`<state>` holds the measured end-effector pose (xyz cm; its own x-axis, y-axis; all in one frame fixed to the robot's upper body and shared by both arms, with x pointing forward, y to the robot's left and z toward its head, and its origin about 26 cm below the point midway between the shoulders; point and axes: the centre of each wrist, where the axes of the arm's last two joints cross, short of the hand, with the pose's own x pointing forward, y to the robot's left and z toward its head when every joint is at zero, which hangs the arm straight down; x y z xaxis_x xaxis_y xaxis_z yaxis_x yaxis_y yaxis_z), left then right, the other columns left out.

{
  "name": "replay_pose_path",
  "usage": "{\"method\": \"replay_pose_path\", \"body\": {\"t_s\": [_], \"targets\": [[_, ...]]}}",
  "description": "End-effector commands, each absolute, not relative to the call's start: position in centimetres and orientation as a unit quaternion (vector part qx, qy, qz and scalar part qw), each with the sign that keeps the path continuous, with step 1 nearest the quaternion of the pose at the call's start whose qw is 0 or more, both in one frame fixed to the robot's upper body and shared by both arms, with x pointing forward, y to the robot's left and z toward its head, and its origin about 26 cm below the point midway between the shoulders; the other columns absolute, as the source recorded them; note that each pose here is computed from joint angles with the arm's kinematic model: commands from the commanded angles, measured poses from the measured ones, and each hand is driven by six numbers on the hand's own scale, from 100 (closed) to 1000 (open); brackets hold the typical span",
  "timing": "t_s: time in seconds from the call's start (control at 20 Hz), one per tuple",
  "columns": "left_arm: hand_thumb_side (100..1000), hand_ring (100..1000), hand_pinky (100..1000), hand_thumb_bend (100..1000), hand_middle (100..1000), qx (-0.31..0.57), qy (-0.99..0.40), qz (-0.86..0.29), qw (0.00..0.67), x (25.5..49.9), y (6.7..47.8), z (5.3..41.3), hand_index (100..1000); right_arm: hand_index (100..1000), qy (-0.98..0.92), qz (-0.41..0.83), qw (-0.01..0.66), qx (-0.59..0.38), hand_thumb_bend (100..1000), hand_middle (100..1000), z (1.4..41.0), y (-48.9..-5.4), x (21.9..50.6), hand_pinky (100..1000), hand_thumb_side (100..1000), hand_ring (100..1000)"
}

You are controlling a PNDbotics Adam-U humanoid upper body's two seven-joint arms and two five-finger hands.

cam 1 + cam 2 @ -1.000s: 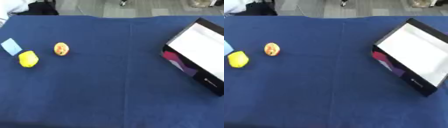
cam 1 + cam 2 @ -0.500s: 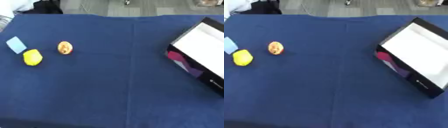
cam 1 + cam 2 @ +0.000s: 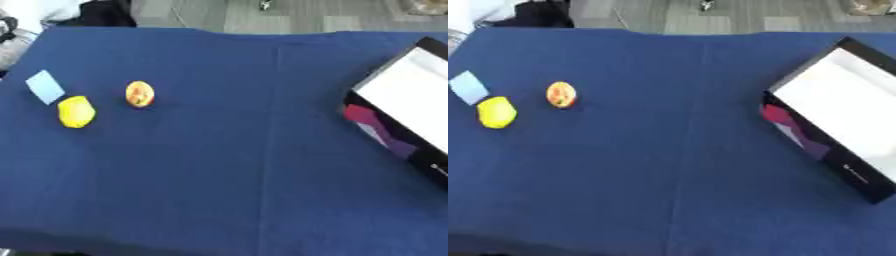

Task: Pick up the objects with one hand, pass them to the other hand, and then place them into the box on the other side of the table.

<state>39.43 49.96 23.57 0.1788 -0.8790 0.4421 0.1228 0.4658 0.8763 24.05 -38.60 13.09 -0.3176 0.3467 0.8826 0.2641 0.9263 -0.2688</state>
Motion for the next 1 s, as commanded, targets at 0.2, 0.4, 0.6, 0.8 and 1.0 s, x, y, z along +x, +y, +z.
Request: {"method": "replay_pose_path", "body": {"t_s": [0.2, 0.4, 0.6, 0.8, 1.0], "targets": [[592, 858, 932, 501, 808, 0.384, -0.473, -0.415, 0.676, 39.2, 50.9, 26.6, 826, 983, -0.823, 0.068, 0.53, -0.195, 100, 1000, 14.9, -38.6, 24.1, 908, 634, 888], [546, 877, 940, 508, 826, 0.394, -0.453, -0.433, 0.673, 39.8, 50.3, 27.1, 827, 983, -0.822, 0.066, 0.532, -0.193, 100, 1000, 14.8, -38.4, 24.2, 908, 646, 888], [521, 882, 942, 545, 826, 0.392, -0.439, -0.462, 0.663, 40.1, 49.8, 27.2, 830, 983, -0.822, 0.067, 0.532, -0.19, 100, 1000, 14.7, -38.2, 24.4, 908, 646, 888], [479, 883, 943, 567, 833, 0.39, -0.421, -0.473, 0.668, 40.2, 49.9, 26.8, 837, 983, -0.822, 0.069, 0.533, -0.19, 100, 1000, 14.6, -38.1, 24.4, 908, 647, 888], [368, 891, 944, 654, 848, 0.411, -0.378, -0.501, 0.661, 40.3, 49.6, 26.7, 858, 982, -0.821, 0.073, 0.533, -0.189, 100, 1000, 14.6, -38.0, 24.5, 908, 645, 888]]}}
